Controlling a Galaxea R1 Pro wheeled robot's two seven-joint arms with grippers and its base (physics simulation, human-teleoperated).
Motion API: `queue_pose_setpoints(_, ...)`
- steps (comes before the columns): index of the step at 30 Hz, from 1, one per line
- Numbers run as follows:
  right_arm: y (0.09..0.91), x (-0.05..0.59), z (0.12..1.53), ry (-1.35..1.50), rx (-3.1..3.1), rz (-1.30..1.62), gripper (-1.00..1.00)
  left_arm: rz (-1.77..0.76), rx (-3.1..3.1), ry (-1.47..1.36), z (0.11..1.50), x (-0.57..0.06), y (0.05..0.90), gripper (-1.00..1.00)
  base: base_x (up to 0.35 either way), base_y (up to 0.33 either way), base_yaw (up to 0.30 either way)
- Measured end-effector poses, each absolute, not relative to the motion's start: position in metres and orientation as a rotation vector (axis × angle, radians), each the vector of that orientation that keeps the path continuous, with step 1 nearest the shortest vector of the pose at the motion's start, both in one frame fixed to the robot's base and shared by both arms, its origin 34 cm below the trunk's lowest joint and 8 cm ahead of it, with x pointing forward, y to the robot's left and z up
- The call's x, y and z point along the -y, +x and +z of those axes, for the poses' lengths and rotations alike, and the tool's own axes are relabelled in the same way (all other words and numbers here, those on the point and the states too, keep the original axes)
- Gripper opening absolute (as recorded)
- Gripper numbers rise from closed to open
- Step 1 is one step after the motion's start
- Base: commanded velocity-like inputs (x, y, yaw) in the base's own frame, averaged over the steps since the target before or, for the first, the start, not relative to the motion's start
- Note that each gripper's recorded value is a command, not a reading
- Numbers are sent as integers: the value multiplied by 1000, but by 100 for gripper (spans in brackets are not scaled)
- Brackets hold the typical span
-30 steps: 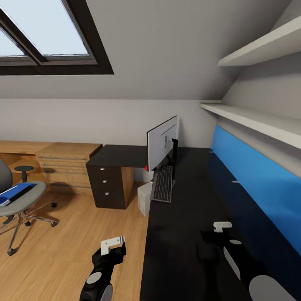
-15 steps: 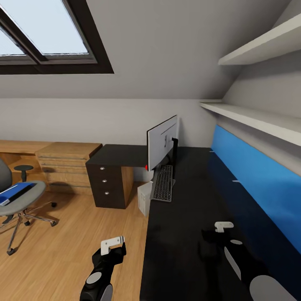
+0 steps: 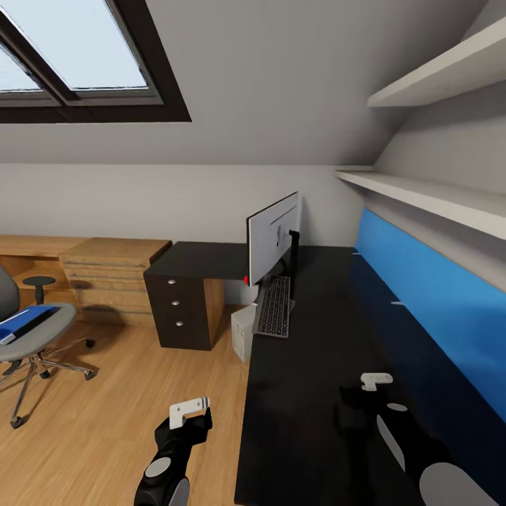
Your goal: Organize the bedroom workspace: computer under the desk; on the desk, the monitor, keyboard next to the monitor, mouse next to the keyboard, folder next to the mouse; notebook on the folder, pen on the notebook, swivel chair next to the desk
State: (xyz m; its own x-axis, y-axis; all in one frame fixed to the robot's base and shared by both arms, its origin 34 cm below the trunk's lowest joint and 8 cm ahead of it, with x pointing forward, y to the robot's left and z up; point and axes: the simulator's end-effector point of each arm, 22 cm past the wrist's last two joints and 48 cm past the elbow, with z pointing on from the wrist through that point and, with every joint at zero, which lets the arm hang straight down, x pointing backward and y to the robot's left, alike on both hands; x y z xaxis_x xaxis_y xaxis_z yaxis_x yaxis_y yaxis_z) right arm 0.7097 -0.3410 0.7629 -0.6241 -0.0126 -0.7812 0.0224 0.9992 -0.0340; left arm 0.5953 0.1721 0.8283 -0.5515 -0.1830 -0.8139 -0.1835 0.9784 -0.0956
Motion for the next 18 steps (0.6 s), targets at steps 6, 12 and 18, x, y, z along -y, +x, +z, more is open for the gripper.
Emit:
queue_pose_setpoints(6,710,341,756,7,-2245,-51,100,1,-2166,-256,821,-172,596,100,0,0,0)
queue_pose_setpoints(12,710,342,756,9,-2244,-52,100,2,-2169,-255,820,-172,595,100,0,0,0)
queue_pose_setpoints(18,710,343,756,13,-2243,-54,100,2,-2170,-255,820,-172,595,100,0,0,0)
